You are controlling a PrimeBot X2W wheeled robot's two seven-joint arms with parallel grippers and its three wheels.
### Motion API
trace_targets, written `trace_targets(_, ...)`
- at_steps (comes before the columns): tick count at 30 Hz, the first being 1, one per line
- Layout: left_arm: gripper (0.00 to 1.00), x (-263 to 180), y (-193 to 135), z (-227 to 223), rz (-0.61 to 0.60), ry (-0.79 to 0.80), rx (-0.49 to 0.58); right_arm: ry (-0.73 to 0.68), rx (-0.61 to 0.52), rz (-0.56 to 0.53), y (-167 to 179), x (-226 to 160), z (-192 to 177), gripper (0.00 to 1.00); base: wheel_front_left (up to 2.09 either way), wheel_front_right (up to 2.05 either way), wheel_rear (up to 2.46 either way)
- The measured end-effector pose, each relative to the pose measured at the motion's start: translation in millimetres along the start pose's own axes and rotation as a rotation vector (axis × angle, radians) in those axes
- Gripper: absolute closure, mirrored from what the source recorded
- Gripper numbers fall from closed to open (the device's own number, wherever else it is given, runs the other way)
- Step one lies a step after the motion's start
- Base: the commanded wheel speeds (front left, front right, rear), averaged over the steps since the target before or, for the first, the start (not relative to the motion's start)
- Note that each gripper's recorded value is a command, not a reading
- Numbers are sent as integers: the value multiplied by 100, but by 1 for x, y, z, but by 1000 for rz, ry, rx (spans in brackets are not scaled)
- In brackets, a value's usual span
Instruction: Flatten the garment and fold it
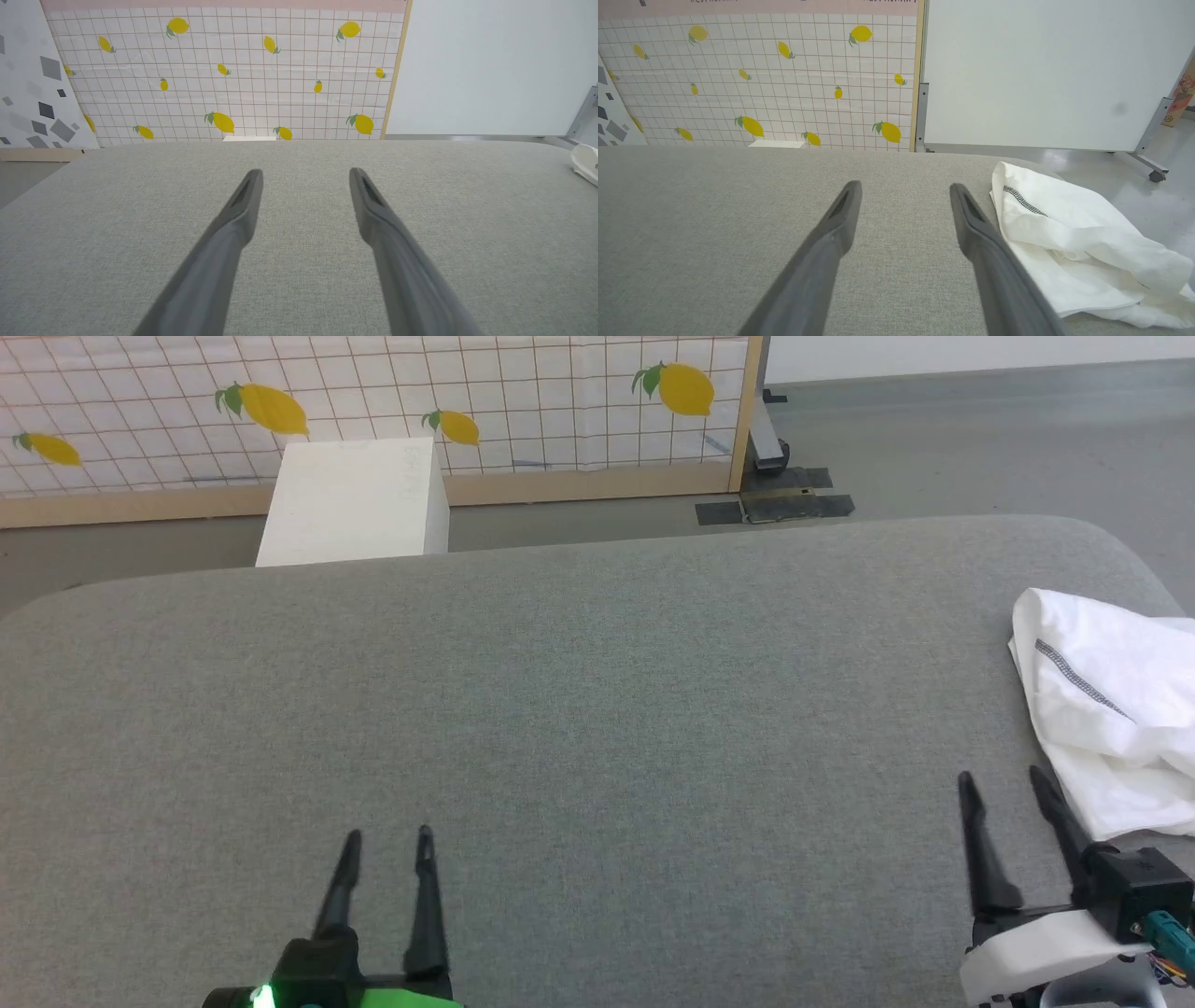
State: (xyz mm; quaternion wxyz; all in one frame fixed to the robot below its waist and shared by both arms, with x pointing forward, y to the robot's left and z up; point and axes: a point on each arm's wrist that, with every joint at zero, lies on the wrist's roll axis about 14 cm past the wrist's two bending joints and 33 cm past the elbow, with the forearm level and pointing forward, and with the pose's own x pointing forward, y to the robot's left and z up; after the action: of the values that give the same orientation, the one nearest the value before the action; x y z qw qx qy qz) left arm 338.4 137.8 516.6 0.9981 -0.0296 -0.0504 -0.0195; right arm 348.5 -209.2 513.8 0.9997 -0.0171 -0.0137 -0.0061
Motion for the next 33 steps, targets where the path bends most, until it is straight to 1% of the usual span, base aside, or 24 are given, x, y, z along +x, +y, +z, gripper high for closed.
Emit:
trace_targets(23,100,2,6,-2,6,24,5,10,1,19,6,1,0,100,0,0,0)
trace_targets(33,100,4,9,-3,3,36,27,18,2,30,10,2,-1,100,0,0,0)
